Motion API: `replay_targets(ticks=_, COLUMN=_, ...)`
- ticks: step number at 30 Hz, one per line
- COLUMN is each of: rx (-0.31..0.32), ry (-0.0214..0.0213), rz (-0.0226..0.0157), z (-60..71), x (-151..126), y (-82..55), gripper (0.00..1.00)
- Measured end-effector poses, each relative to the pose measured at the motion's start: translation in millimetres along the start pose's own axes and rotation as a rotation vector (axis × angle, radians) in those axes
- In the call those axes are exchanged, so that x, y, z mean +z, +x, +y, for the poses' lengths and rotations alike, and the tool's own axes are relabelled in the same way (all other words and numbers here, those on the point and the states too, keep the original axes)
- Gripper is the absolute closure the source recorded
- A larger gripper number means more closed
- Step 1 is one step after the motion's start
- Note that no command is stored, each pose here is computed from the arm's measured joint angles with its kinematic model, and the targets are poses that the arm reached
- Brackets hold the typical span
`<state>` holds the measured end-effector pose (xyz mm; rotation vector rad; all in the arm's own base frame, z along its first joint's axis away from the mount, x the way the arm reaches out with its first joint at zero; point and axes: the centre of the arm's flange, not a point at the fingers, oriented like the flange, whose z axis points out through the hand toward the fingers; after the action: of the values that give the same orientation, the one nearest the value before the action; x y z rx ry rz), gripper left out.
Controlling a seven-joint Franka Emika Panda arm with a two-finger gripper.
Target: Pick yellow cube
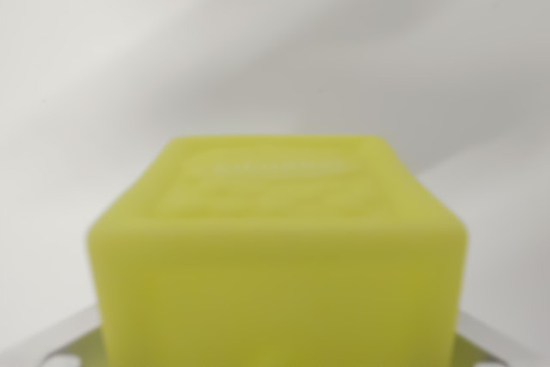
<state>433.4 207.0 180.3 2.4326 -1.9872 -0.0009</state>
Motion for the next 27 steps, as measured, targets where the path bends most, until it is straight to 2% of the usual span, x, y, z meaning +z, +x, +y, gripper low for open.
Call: replay_targets(ticks=27, rx=0.0, ry=-0.0004, rz=-0.0001, z=0.2, x=-67.5, y=0.0, gripper=1.0)
